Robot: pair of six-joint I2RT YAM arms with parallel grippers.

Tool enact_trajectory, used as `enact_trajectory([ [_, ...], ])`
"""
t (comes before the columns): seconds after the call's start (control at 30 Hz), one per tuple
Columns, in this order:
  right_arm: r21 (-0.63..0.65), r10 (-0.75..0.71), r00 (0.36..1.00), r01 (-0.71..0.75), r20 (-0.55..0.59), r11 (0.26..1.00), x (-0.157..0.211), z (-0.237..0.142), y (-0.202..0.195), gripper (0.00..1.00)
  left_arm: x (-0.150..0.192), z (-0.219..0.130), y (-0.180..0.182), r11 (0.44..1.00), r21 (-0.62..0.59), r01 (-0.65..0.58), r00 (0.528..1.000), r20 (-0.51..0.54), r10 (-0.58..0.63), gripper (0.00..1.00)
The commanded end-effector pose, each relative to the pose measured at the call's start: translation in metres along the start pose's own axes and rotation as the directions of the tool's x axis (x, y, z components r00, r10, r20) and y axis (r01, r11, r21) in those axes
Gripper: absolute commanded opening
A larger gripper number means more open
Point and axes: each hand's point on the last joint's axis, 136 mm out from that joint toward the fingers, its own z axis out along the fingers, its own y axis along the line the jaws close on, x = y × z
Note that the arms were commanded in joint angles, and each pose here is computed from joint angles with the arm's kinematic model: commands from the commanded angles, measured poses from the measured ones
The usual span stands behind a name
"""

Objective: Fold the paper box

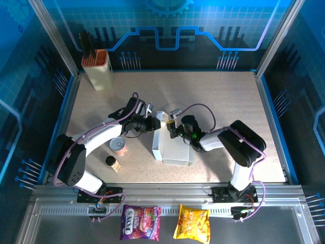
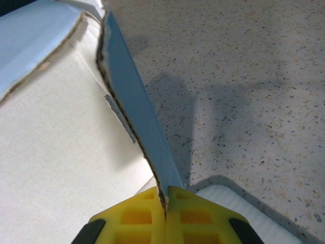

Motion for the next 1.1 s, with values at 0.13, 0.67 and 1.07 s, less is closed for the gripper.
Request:
enact_trajectory([
  [0.13,0.01,0.029,1.0,-0.029,0.011,1.0,0.004,-0.009,0.019,0.0,-0.004,0.007,0.001,1.0,-0.005,0.021,1.0,-0.002,-0.021,0.29],
  [0.67,0.096,0.04,0.999,-0.042,0.025,0.994,0.049,-0.007,0.0,0.0,-0.025,-0.018,-0.011,0.999,-0.036,0.02,0.995,0.094,-0.017,0.41],
  [1.07,0.089,0.04,0.999,-0.043,0.033,0.995,0.05,-0.007,0.001,0.0,-0.048,-0.022,-0.014,0.991,-0.135,0.005,0.995,0.1,0.009,0.61],
])
